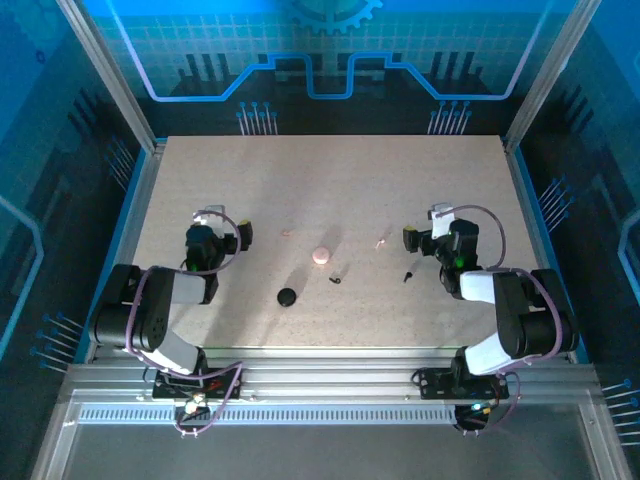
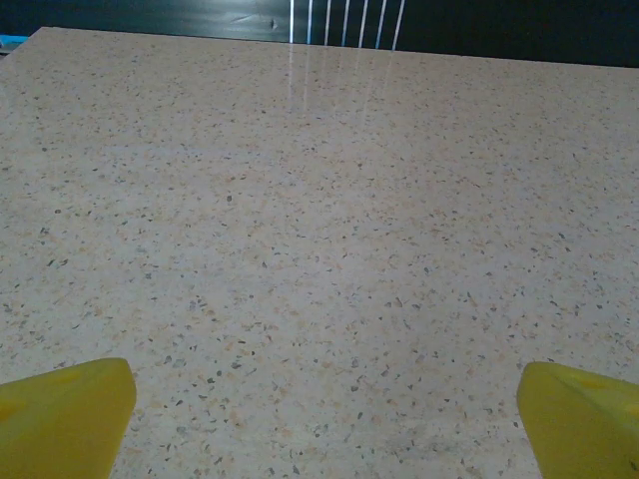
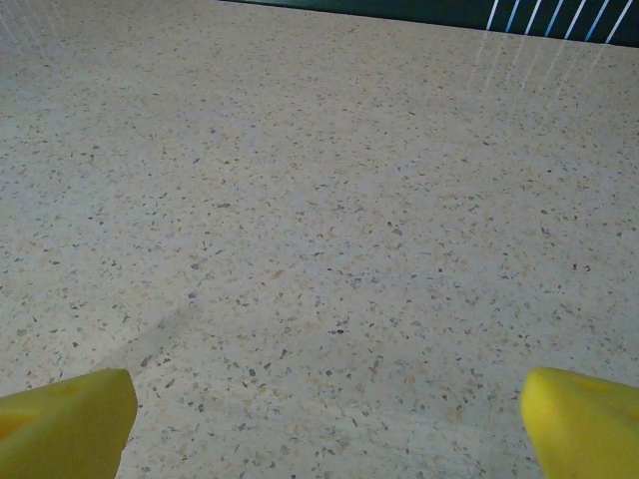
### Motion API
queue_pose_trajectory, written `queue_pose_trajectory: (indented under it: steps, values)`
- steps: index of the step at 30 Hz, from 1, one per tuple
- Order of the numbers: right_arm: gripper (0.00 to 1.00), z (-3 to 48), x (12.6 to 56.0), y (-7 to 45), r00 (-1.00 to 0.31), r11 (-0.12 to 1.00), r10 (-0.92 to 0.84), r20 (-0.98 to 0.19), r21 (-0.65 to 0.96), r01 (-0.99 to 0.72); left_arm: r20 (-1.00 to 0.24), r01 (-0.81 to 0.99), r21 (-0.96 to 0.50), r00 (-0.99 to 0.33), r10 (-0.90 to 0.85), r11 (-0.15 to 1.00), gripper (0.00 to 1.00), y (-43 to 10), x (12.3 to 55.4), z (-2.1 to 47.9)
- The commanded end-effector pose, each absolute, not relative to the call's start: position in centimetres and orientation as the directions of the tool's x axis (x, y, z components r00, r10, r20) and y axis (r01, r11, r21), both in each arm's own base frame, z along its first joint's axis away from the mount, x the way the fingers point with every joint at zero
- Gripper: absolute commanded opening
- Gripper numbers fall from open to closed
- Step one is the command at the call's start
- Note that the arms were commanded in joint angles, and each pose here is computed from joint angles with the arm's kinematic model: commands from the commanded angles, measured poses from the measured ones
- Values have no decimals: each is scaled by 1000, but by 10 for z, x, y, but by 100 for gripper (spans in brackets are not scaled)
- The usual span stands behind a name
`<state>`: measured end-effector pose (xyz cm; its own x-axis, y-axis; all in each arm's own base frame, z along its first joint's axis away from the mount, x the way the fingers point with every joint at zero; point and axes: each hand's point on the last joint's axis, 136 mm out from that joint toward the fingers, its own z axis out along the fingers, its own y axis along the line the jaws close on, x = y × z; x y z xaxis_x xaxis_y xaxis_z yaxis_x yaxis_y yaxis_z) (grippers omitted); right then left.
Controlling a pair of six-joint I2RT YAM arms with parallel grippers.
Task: Insert wireless bluetooth earbuds into charging case
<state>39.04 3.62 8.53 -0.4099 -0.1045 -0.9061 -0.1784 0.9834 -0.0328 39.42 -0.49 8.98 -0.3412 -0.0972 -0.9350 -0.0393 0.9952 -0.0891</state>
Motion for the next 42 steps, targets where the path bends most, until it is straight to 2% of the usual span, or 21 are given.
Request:
queue_pose_trajectory:
  steps: [1, 32, 38, 42]
  values:
    - [100, 95, 397, 36, -383, 983, -97, -919, -30, -179, -942, -24, -76, -327, -79, 997, 99, -4, 399, 96]
    - [100, 95, 398, 33, -386, 986, -89, -918, -28, -162, -940, -11, -91, -329, -90, 996, 99, -3, 399, 96]
    - [100, 126, 398, 34, -473, 988, -78, -878, -3, -158, -953, -37, -76, -291, -83, 996, 98, -1, 391, 115]
    - [100, 154, 382, 38, -563, 992, -34, -826, 41, -120, -940, -34, -81, -331, -87, 996, 94, -6, 385, 146]
